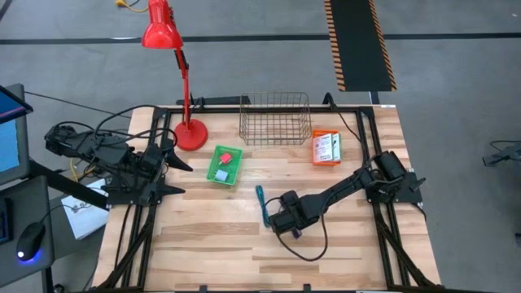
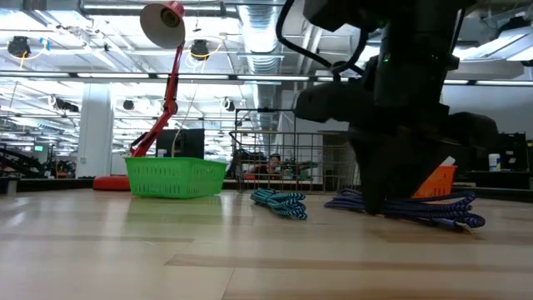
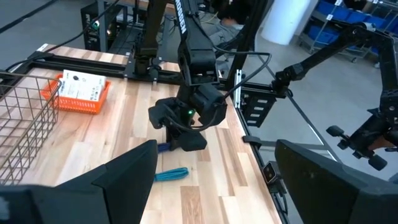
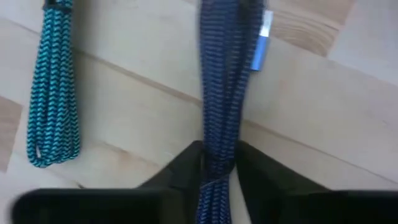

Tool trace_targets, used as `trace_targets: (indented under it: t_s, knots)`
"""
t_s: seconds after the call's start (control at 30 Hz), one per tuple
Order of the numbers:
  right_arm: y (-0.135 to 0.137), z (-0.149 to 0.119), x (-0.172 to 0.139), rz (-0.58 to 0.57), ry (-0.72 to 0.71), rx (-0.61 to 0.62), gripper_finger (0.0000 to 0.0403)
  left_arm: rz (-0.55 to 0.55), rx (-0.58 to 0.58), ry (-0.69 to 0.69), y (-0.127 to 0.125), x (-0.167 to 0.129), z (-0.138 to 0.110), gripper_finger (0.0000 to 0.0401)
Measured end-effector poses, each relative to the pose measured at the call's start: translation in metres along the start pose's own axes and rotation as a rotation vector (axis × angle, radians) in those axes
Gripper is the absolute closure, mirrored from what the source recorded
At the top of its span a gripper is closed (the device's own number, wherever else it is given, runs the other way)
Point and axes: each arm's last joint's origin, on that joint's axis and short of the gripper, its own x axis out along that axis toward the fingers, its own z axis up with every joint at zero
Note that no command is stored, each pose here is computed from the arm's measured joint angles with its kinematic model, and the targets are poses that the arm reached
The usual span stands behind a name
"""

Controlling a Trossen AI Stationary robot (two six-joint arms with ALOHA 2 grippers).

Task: Pick and place items into bin
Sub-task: Put the violet charger cable into the wire basket

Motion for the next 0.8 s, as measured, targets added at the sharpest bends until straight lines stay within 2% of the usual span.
trace_targets:
  t_s: [0.1, 0.17, 0.3, 0.43, 0.63, 0.8]
  knots:
    - [0.004, 0.005, -0.001, 0.016, -0.002, 0.028, 0.0364, 0.0, -0.014, 0.0, 0.0, 0.0, 0.0, 0.0087]
    - [0.011, 0.01, -0.001, 0.072, -0.009, 0.017, 0.0386, 0.0, -0.02, -0.001, 0.0, 0.0, 0.0, 0.0087]
    - [0.022, 0.025, -0.012, 0.114, -0.051, -0.039, 0.038, -0.01, -0.029, -0.03, -0.001, 0.0, 0.003, 0.0087]
    - [0.032, 0.05, -0.037, 0.068, -0.125, -0.16, 0.0391, -0.024, -0.037, -0.087, -0.002, 0.0, 0.009, 0.0087]
    - [0.027, 0.122, -0.096, -0.122, -0.233, -0.385, 0.039, -0.001, -0.064, -0.221, -0.003, -0.007, 0.019, 0.0087]
    - [0.003, 0.199, -0.132, -0.209, -0.269, -0.546, 0.039, 0.052, -0.072, -0.307, -0.001, -0.016, 0.025, 0.0087]
